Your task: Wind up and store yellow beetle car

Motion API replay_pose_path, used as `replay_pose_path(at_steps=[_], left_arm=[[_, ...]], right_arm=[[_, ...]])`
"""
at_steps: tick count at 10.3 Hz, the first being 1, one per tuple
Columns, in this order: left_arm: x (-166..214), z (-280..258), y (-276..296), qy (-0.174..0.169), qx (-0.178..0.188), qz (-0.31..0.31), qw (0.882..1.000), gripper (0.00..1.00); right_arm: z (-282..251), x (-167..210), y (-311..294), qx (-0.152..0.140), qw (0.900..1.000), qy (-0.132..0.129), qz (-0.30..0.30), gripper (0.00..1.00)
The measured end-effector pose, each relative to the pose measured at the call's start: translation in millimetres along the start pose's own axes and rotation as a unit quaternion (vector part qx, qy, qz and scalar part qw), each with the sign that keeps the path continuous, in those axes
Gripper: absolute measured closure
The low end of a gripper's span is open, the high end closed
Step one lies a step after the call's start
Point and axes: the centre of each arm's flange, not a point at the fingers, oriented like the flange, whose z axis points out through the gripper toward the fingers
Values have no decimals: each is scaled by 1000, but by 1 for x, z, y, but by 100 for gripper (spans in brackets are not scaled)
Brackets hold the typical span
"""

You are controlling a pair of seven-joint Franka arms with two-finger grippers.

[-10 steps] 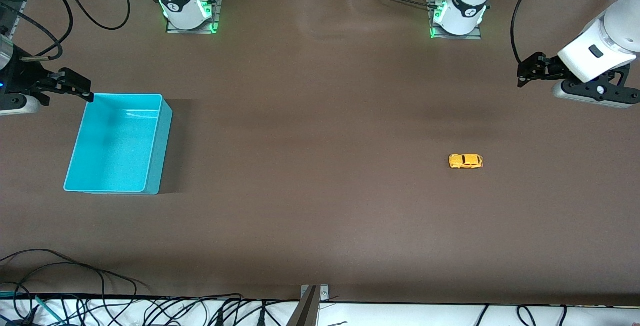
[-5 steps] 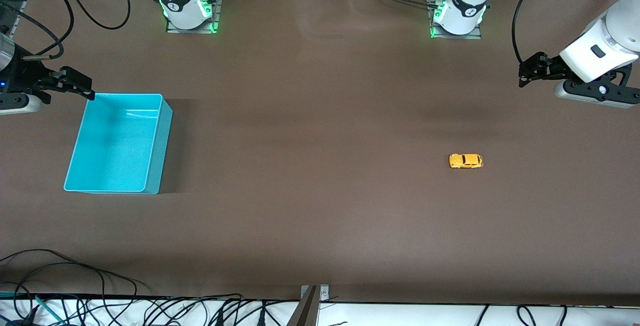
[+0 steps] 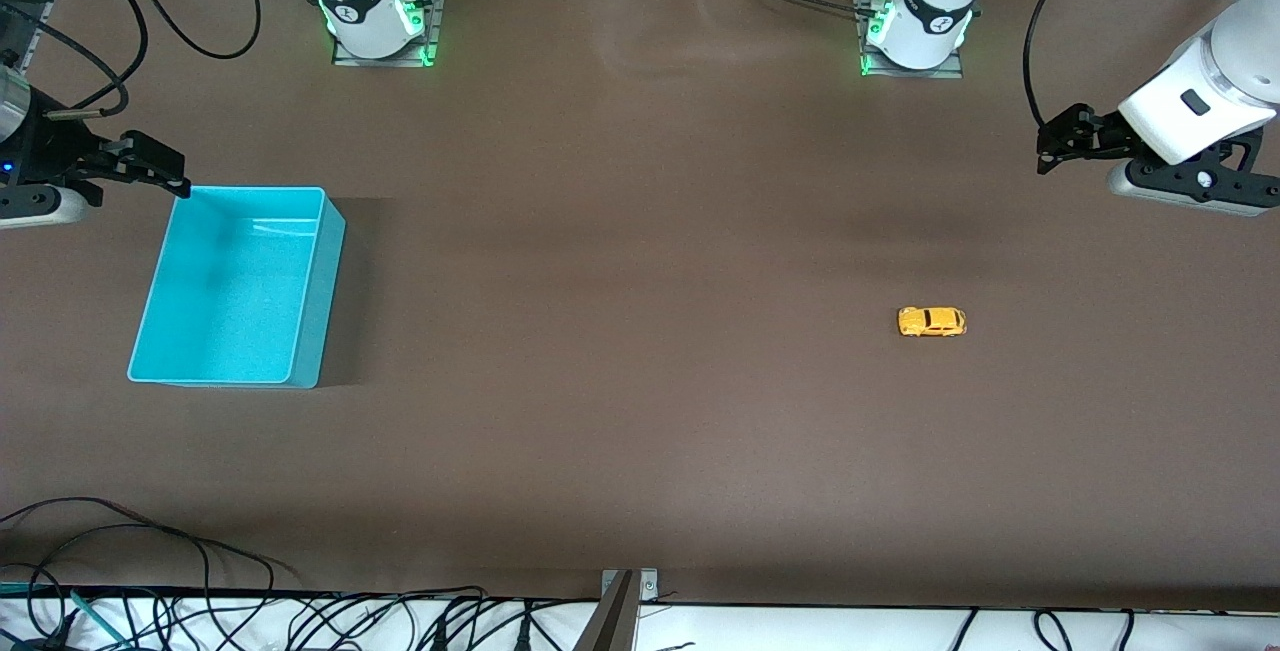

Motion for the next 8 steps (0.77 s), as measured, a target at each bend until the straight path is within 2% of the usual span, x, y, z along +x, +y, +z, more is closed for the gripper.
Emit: replay_pose_path(at_steps=[8], left_arm=[[0, -1, -3, -2, -1, -2, 1000, 0]], right_arm=[[0, 0, 0, 0, 1000, 0, -1, 0]])
